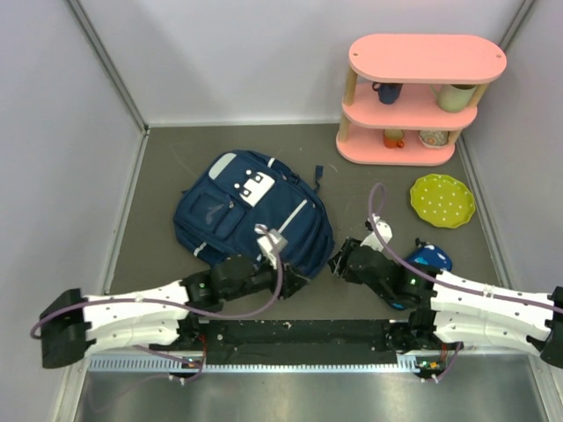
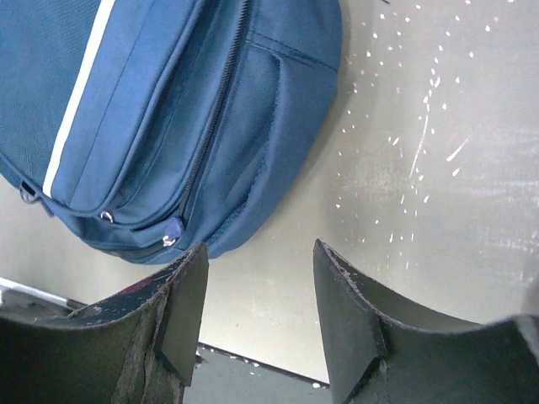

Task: Pack the student bag
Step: Zip the student bag at the center of the board.

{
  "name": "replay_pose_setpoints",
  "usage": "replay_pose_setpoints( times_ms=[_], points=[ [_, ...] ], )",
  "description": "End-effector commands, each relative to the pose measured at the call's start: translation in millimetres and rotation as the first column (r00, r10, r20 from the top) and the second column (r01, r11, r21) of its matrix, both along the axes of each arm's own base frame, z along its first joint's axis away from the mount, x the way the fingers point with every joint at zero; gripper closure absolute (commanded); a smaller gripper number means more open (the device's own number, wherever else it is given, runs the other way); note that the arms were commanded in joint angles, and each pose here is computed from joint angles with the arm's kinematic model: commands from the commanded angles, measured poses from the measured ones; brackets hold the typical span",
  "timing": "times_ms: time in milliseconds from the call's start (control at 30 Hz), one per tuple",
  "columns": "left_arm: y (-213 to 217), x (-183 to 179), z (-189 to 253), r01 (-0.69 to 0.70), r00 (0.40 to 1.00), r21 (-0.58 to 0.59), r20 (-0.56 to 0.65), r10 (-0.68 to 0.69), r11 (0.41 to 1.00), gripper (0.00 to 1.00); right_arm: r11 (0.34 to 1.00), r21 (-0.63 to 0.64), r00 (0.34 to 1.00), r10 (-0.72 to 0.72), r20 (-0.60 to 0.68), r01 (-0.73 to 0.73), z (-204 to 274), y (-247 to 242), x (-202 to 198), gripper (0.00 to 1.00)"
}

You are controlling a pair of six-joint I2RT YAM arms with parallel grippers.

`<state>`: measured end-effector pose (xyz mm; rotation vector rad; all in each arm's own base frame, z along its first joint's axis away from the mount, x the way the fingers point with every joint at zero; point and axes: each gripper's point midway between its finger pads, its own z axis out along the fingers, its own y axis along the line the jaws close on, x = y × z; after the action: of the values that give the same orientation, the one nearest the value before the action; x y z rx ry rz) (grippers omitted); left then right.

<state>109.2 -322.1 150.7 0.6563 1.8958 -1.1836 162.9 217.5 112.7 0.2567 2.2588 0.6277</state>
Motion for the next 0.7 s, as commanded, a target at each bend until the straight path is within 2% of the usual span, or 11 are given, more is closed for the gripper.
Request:
replay_pose_setpoints(
  times_ms=[0, 133, 267, 400, 600, 667],
  points=[
    [49, 27, -11, -0.249, 0.968, 0.057, 0.037, 0.247, 0.967, 0.56, 0.995, 0.002, 0.990, 0.096, 0.105, -0.097, 26, 15, 6, 0.48],
    [78, 31, -28, -0.341, 0.940, 0.046, 0.044, 0.339, 0.939, 0.56, 0.972, -0.006, 0.957, 0.232, 0.176, -0.234, 48, 41, 8, 0.48],
    [84, 29, -43, -0.354, 0.935, 0.063, 0.022, 0.353, 0.933, 0.54, 0.936, -0.056, 0.912, 0.352, 0.213, -0.348, 56, 69, 12, 0.50],
    [81, 27, -56, -0.338, 0.941, 0.097, 0.006, 0.339, 0.936, 0.54, 0.871, -0.070, 0.857, 0.491, 0.155, -0.486, 49, 98, 16, 0.56],
    [75, 25, -72, -0.319, 0.944, 0.195, -0.020, 0.329, 0.928, 0.53, 0.848, -0.063, 0.844, 0.531, 0.081, -0.527, 35, 107, 16, 0.63],
    [72, 26, -72, -0.315, 0.945, 0.196, -0.019, 0.325, 0.929, 0.53, 0.832, -0.048, 0.831, 0.554, 0.049, -0.552, 27, 110, 10, 0.64]
  ],
)
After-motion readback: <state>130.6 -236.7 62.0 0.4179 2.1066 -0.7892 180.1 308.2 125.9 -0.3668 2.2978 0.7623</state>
